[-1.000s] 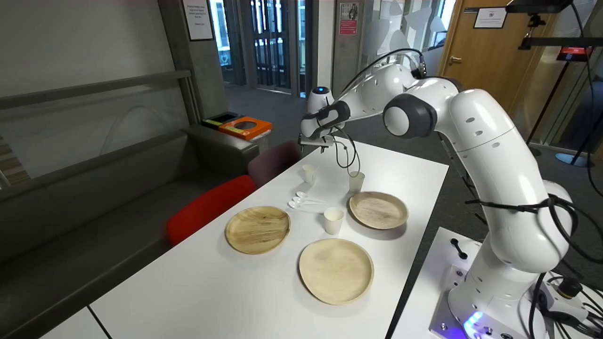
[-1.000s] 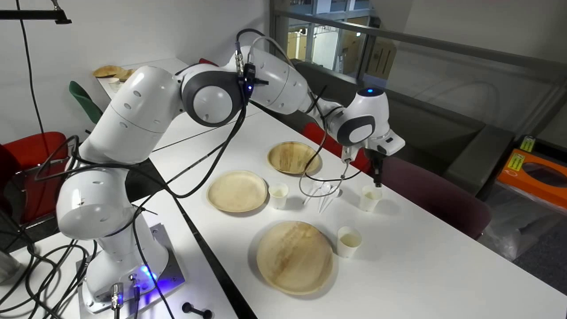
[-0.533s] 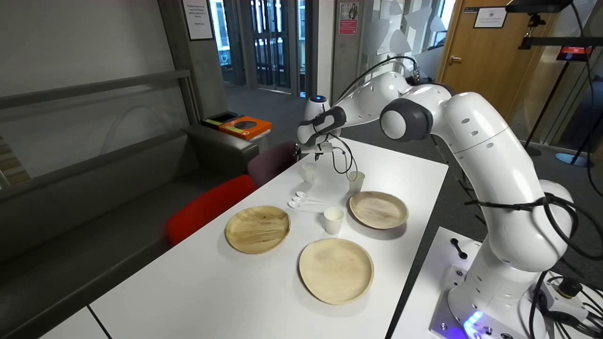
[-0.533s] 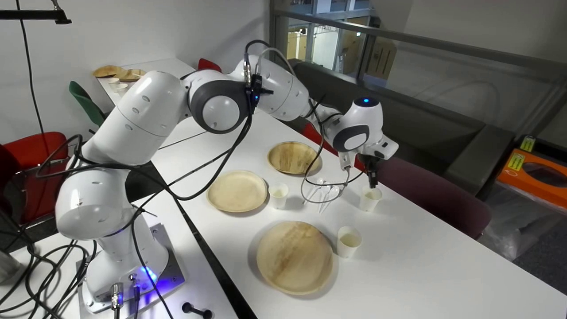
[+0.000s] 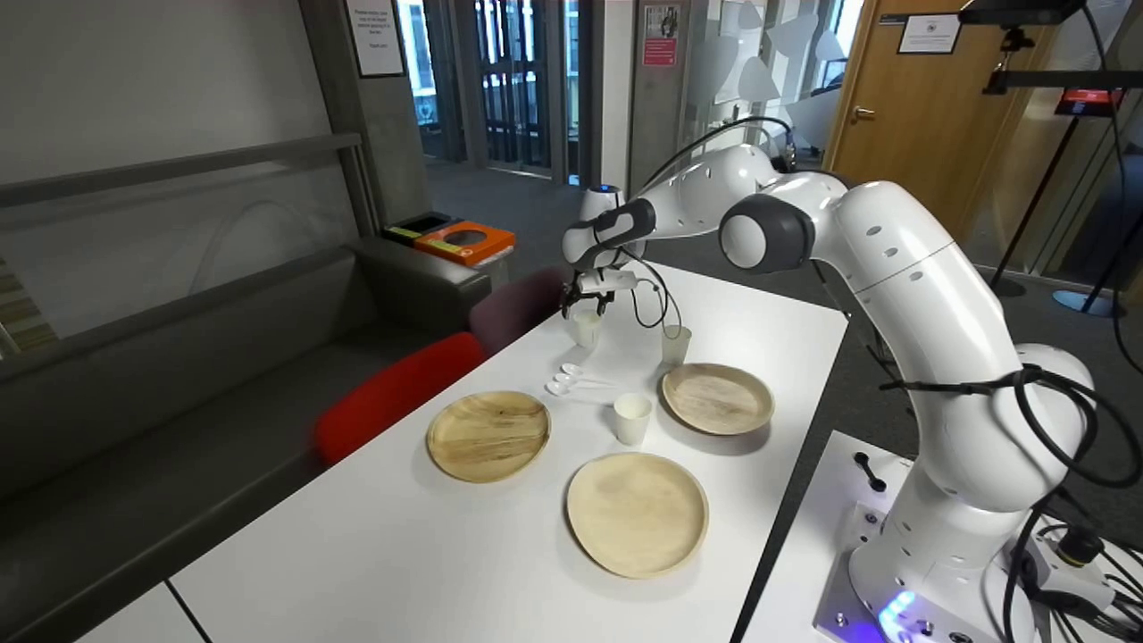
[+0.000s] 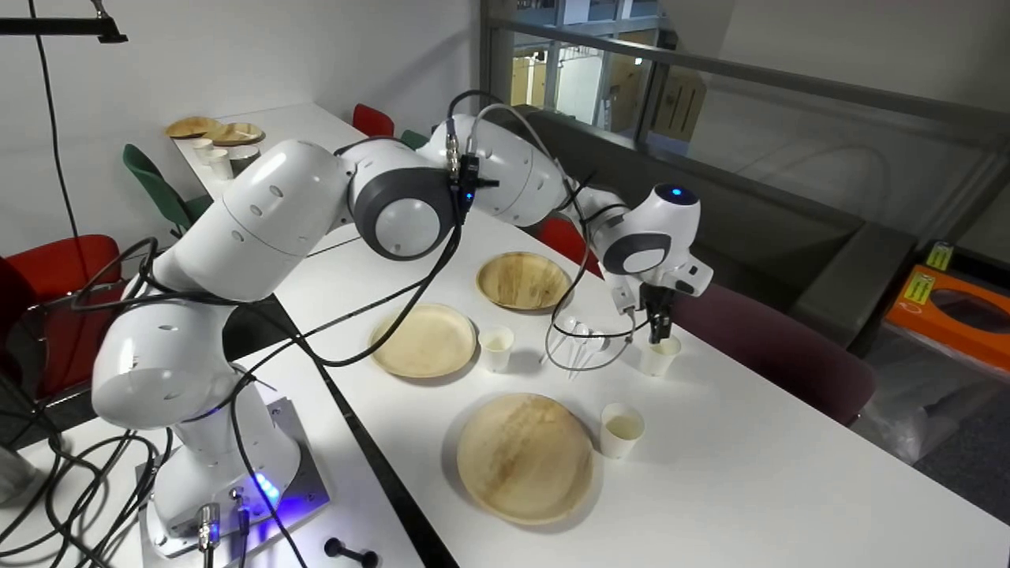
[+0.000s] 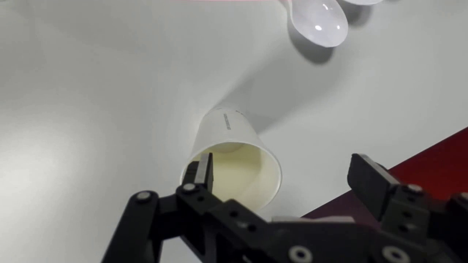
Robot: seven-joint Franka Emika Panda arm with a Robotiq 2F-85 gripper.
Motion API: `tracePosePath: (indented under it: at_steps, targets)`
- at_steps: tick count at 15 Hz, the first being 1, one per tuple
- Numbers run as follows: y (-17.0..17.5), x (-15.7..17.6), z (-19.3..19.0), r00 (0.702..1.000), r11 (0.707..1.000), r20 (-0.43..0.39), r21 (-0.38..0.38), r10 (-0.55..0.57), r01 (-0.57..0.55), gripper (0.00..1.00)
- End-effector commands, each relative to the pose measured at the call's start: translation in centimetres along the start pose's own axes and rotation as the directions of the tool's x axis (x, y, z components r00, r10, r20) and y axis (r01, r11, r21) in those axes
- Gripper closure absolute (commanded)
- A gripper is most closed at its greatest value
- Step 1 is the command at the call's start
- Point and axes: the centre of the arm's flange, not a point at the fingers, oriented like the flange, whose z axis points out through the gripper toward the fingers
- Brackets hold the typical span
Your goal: Shift the cup to the left, then move it closer to the plate
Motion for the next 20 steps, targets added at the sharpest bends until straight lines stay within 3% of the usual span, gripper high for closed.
tracePosePath:
  at_steps: [1,14,15,17,20]
  targets:
    - [0.5,2.7,0.5,0.998,0.998,0.024,0.007,-0.063,0.063,0.00]
    - [0.0,4.0,3.8,0.985,0.985,-0.018,-0.002,-0.173,0.173,0.01]
    - [-0.1,4.0,3.9,0.985,0.985,-0.019,0.000,-0.171,0.171,0.26]
    - [-0.1,4.0,4.1,0.985,0.985,-0.020,0.001,-0.170,0.170,0.32]
    - [-0.1,4.1,4.2,0.986,0.986,-0.020,0.000,-0.168,0.168,0.53]
